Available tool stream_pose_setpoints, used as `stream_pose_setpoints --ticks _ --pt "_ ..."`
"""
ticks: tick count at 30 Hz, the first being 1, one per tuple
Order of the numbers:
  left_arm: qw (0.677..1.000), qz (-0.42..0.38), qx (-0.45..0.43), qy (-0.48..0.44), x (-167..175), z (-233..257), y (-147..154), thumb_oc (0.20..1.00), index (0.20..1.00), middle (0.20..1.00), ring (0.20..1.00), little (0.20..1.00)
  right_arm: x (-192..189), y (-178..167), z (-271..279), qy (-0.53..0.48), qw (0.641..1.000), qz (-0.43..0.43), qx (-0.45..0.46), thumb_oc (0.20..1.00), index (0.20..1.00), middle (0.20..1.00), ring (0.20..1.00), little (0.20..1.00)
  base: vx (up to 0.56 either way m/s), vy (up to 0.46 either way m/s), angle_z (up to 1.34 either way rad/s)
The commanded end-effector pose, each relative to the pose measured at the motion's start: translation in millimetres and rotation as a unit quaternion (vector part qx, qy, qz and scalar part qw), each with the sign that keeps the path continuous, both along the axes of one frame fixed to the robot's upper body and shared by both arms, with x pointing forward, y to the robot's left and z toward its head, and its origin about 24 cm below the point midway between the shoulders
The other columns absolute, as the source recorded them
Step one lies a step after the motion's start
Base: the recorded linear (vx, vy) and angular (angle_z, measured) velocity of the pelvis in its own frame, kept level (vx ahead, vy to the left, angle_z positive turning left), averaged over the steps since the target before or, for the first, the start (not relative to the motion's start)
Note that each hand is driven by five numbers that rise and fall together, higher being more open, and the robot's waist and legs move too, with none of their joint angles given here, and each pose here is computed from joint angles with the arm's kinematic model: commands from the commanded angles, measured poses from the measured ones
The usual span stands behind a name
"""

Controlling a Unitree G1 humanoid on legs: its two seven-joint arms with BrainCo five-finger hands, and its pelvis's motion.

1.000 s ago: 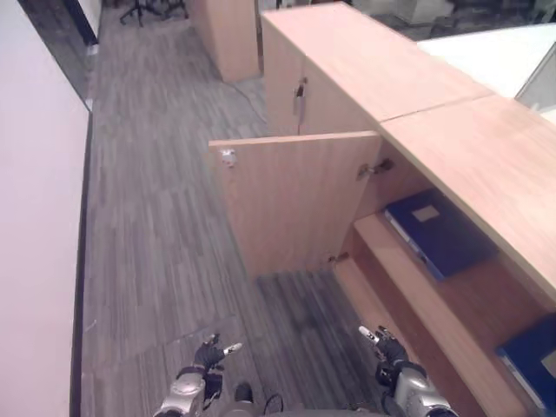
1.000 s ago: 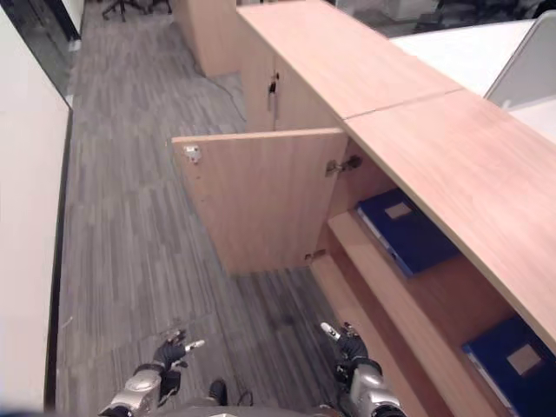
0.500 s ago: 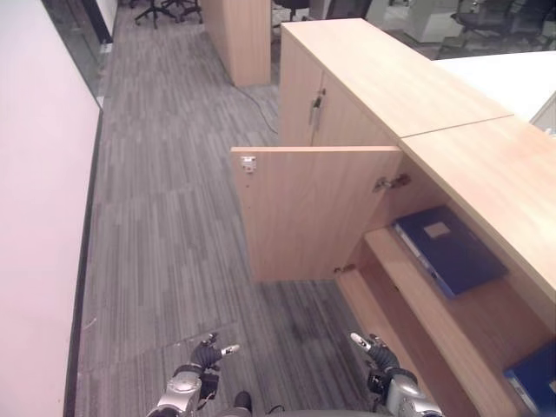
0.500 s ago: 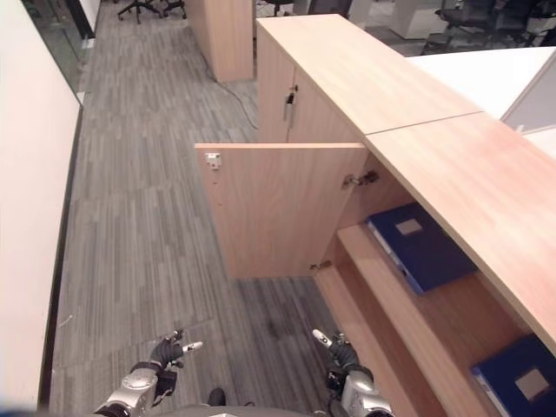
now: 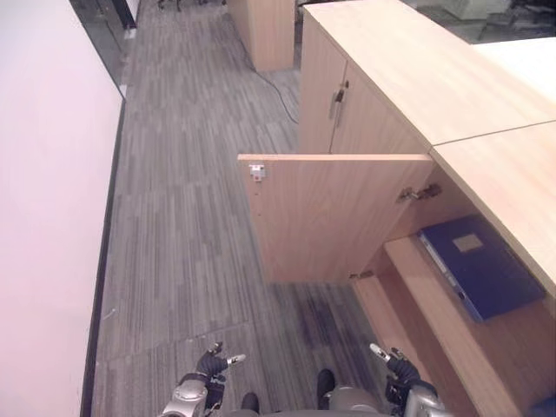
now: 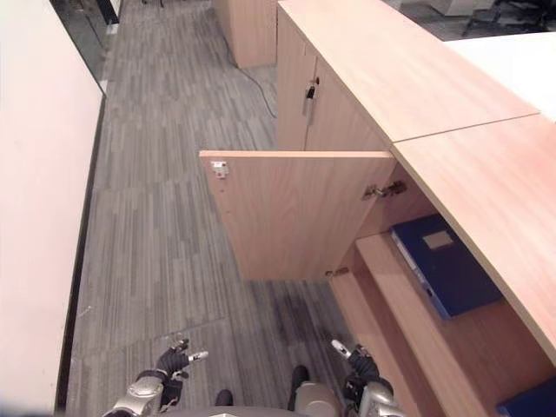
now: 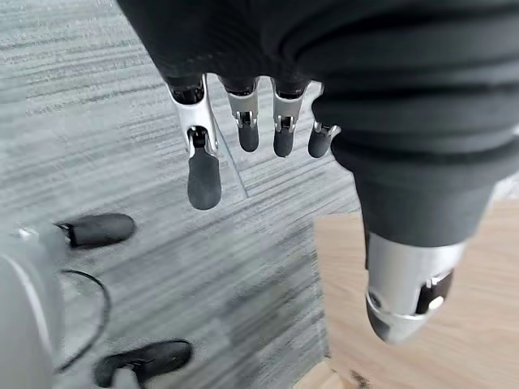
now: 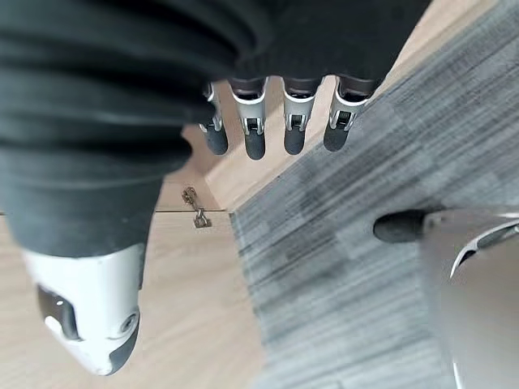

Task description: Put the empty folder in the office cabinet

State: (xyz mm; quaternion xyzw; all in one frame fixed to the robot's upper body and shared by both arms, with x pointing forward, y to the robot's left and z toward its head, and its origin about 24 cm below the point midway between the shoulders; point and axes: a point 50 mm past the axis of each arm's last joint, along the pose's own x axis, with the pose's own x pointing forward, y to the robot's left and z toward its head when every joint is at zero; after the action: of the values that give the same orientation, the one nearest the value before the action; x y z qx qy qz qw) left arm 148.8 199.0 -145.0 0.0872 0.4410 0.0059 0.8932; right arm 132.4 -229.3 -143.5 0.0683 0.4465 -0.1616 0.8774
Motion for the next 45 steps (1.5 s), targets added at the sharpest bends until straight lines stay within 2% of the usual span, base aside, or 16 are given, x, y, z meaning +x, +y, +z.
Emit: stream_pose_setpoints --ticks 1,8,11,14,15,16,18,22,24,32,34,38,45 --pt "0.998 -0.015 0.008 -0.053 30 15 4 1.000 1.000 1.000 1.000 1.000 11 -1 4 -0.021 1.000 -0.002 -0.001 1.000 1.000 1.000 1.000 1.000 0.09 -0.123 0.01" --pt "0.998 0.007 -0.012 -0.065 35 17 0 1.000 1.000 1.000 1.000 1.000 19 -16 10 -0.031 0.999 -0.003 -0.027 1.000 1.000 1.000 1.000 1.000 0.16 -0.080 -0.34" --pt "0.998 0.015 -0.007 -0.053 23 13 7 1.000 1.000 1.000 1.000 1.000 5 -9 3 -0.012 1.000 -0.004 -0.014 1.000 1.000 1.000 1.000 1.000 0.25 0.073 -1.02" --pt "0.997 0.013 -0.010 -0.080 31 19 4 1.000 1.000 1.000 1.000 1.000 0 -3 0 -0.006 1.000 0.000 -0.006 1.000 1.000 1.000 1.000 1.000 0.09 0.124 -0.21" --pt "0.989 0.005 0.058 -0.137 40 46 61 1.000 1.000 1.000 1.000 1.000 -2 -13 4 -0.018 1.000 -0.021 -0.003 1.000 1.000 1.000 1.000 1.000 0.03 0.150 -0.15" --pt "0.987 0.035 0.014 -0.153 47 48 55 1.000 1.000 1.000 1.000 1.000 -2 -11 4 -0.023 1.000 -0.017 -0.004 1.000 1.000 1.000 1.000 1.000 0.02 0.111 -0.26" --pt "0.982 0.055 0.007 -0.179 55 54 56 1.000 1.000 1.000 1.000 1.000 -1 -5 5 -0.036 0.999 -0.007 0.003 1.000 1.000 1.000 1.000 1.000 0.01 0.044 -0.05" --pt "0.971 0.116 0.006 -0.207 59 64 76 1.000 1.000 1.000 1.000 1.000 -5 4 2 -0.039 0.999 0.000 0.021 1.000 1.000 1.000 1.000 1.000 0.01 0.032 -0.07" --pt "0.959 0.144 0.026 -0.243 70 84 99 1.000 1.000 1.000 1.000 1.000 -9 6 0 -0.032 0.999 -0.002 0.028 1.000 1.000 1.000 1.000 1.000 0.04 0.071 -0.21" --pt "0.939 0.121 0.077 -0.313 106 132 124 1.000 1.000 1.000 1.000 1.000 -13 4 0 -0.023 0.999 0.011 0.025 1.000 1.000 1.000 1.000 1.000 0.02 0.052 -0.11" --pt "0.933 0.098 0.086 -0.336 120 148 124 1.000 1.000 1.000 1.000 1.000 -13 4 0 -0.022 0.999 0.016 0.027 1.000 1.000 1.000 1.000 1.000 0.01 0.045 -0.17" --pt "0.933 0.068 0.075 -0.345 127 151 113 1.000 1.000 1.000 1.000 1.000 -14 6 -1 -0.019 0.999 0.021 0.029 1.000 1.000 1.000 1.000 1.000 0.00 0.028 -0.17" --pt "0.933 -0.008 0.023 -0.359 139 150 72 1.000 1.000 1.000 1.000 1.000 -23 9 -5 0.000 0.999 0.035 0.032 1.000 1.000 1.000 1.000 1.000 -0.01 0.026 -0.08"
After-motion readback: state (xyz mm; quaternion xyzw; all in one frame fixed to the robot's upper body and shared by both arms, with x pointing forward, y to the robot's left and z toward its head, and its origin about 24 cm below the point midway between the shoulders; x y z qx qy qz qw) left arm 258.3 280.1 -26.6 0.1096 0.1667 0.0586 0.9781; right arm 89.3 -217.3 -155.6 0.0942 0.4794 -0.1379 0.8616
